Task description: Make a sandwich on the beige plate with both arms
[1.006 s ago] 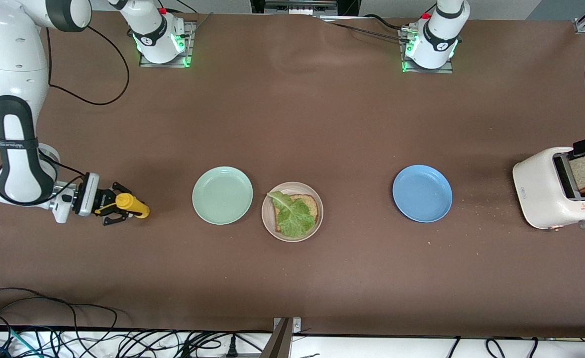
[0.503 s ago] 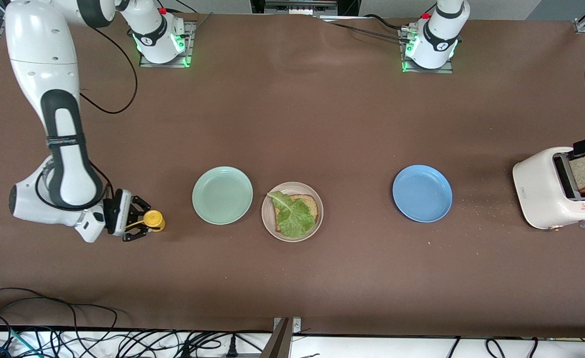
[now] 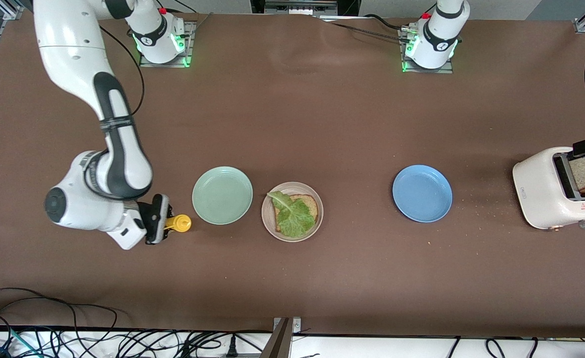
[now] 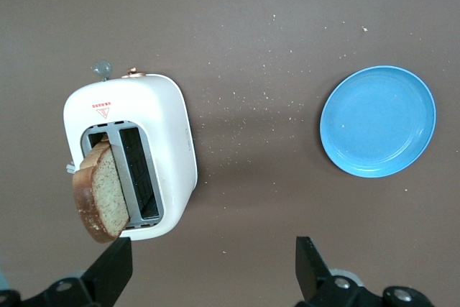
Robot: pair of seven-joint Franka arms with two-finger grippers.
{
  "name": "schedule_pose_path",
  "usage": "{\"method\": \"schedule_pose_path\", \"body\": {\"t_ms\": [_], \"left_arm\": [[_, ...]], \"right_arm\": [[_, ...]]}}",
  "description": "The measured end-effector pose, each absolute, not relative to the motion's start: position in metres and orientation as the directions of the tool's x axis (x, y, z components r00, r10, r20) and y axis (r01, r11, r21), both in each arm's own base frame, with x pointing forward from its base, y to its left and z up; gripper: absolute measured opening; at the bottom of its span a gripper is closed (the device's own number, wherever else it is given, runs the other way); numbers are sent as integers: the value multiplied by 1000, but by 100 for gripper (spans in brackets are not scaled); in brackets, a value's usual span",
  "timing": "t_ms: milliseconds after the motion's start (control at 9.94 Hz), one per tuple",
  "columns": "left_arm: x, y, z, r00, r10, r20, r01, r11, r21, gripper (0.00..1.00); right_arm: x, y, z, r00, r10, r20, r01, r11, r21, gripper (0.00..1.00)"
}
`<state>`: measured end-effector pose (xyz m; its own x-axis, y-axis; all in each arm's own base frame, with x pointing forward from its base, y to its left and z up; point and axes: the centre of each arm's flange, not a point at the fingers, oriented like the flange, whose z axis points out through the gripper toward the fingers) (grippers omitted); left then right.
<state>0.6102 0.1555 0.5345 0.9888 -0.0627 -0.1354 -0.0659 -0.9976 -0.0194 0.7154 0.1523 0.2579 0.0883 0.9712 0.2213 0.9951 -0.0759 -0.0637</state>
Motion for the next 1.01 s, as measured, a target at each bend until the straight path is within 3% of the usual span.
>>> {"method": "schedule_pose_path", "body": {"t_ms": [503,1006], "left_arm": [[610,157,533,989,-61,-137,-64,-998,-19,100],[609,164,531,989,-49,-140,-52,-998,-19,100]], "right_arm": [[676,295,280,94,988,-121,994,-87,64,23],[593,409,268,157,859,-488,964,-25,266,23]]}}
